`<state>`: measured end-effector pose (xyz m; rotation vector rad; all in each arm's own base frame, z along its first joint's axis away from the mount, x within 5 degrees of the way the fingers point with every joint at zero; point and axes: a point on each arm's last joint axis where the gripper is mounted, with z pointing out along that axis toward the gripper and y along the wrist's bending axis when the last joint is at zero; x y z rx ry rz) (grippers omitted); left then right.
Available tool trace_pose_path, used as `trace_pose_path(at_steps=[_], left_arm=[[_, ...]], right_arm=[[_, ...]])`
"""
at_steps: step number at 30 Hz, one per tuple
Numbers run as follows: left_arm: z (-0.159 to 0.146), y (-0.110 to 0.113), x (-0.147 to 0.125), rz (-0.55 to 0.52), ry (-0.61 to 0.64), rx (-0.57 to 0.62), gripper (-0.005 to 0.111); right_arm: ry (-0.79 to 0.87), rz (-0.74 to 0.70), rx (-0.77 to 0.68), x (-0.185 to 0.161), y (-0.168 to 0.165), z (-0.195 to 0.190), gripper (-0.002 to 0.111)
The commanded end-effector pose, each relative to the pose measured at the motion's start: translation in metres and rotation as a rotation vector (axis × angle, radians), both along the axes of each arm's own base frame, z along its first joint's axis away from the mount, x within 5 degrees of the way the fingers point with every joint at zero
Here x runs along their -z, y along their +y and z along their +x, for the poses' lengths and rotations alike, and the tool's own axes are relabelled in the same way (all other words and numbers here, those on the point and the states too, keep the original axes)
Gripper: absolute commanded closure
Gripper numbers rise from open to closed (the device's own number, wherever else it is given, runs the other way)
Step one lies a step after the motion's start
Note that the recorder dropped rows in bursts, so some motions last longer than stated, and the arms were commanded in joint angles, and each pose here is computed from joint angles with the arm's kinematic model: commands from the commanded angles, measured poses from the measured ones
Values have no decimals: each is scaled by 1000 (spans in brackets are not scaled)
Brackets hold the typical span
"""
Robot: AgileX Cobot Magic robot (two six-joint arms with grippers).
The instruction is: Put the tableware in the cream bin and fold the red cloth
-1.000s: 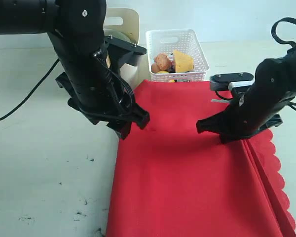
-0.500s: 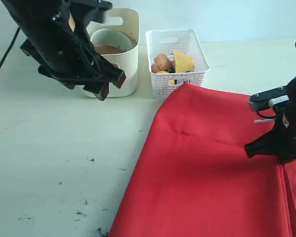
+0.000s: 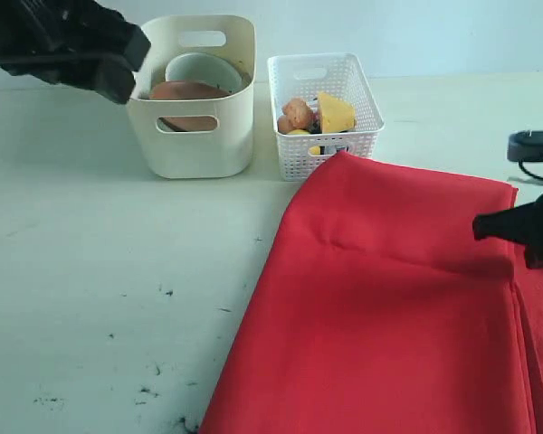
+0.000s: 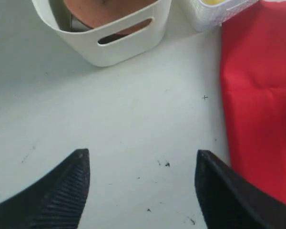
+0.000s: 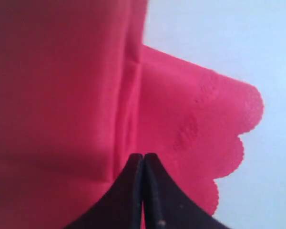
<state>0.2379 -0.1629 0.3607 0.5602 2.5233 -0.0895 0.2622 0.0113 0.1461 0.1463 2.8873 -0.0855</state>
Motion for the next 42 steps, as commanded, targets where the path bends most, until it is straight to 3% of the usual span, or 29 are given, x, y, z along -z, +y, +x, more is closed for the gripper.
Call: trace_pose_path(at_steps=[1, 5, 9, 15, 20, 24, 32, 42], left_arm=[[-15, 18, -22, -5, -72, -21, 45], [-34, 37, -47, -48, -172, -69, 45], [-66, 65, -79, -146, -295, -114, 45], [-126, 114, -112, -250, -443, -156, 45], [-171, 154, -121, -278, -523, -205, 45], [-185, 168, -124, -294, -579, -225, 45], [-203, 183, -126, -341, -628, -244, 45], [-206, 185, -126, -348, -636, -244, 45]], right_arm=[[-89, 144, -77, -36, 12, -10, 108], [-90, 265, -229, -43, 41, -18, 108], [-27, 264, -354, -28, 78, -24, 108], [113, 216, -333, 17, 90, -20, 108], [210, 21, -283, 44, 73, -18, 108], [248, -81, -270, 58, 60, -15, 108], [367, -110, -147, 87, 15, -11, 108], [469, -77, 86, 106, -51, -20, 108]])
